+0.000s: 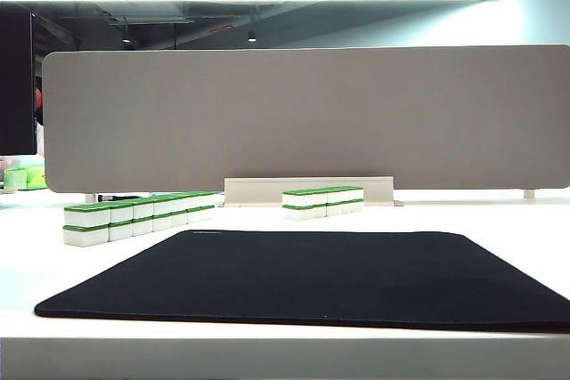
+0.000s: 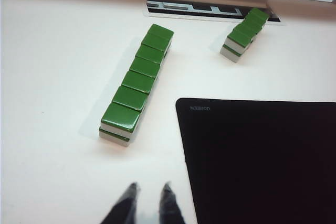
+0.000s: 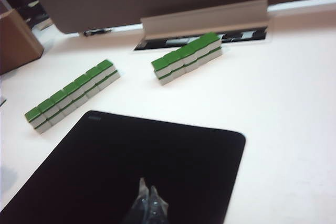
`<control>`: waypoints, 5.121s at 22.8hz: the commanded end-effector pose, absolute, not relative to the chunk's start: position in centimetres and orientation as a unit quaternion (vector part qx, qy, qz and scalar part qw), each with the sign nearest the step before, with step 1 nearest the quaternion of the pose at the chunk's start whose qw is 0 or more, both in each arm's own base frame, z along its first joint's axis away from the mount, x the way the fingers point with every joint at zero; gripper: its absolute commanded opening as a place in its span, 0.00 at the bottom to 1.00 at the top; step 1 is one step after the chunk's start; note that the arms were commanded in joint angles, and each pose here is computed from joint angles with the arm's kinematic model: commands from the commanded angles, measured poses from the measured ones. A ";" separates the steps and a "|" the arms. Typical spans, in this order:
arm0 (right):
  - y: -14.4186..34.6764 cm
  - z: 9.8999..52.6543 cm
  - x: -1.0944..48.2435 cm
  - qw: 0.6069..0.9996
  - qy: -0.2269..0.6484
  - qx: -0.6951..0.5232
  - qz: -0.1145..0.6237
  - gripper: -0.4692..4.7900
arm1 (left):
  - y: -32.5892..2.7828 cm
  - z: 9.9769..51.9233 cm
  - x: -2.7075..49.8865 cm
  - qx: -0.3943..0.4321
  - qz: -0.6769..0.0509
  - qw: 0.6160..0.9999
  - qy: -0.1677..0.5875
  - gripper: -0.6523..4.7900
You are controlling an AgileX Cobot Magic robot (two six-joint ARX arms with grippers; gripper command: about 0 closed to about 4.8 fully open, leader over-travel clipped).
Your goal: Take a mahjong tile from the mahjong wall and then place it on the table close to you.
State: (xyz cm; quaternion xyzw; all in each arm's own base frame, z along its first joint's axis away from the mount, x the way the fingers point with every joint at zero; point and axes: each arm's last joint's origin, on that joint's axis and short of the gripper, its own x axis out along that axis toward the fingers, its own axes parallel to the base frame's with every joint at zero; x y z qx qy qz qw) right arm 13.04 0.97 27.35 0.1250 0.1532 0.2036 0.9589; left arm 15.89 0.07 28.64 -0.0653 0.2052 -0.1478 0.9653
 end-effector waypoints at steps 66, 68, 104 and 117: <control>4.4 26.3 14.9 0.924 0.202 0.110 0.306 0.09 | -1.9 33.2 36.9 0.129 -0.194 0.829 0.508 0.58; 4.4 26.3 14.9 0.924 0.202 0.110 0.306 0.09 | -1.0 33.2 37.0 0.126 -0.179 0.833 0.509 0.58; 4.4 26.2 15.0 0.923 0.206 0.110 0.305 0.09 | -0.7 32.7 37.9 0.160 -0.186 0.836 0.490 0.58; 4.4 26.2 15.0 0.923 0.206 0.109 0.305 0.09 | -4.2 26.9 39.6 0.186 -0.223 0.756 0.586 0.81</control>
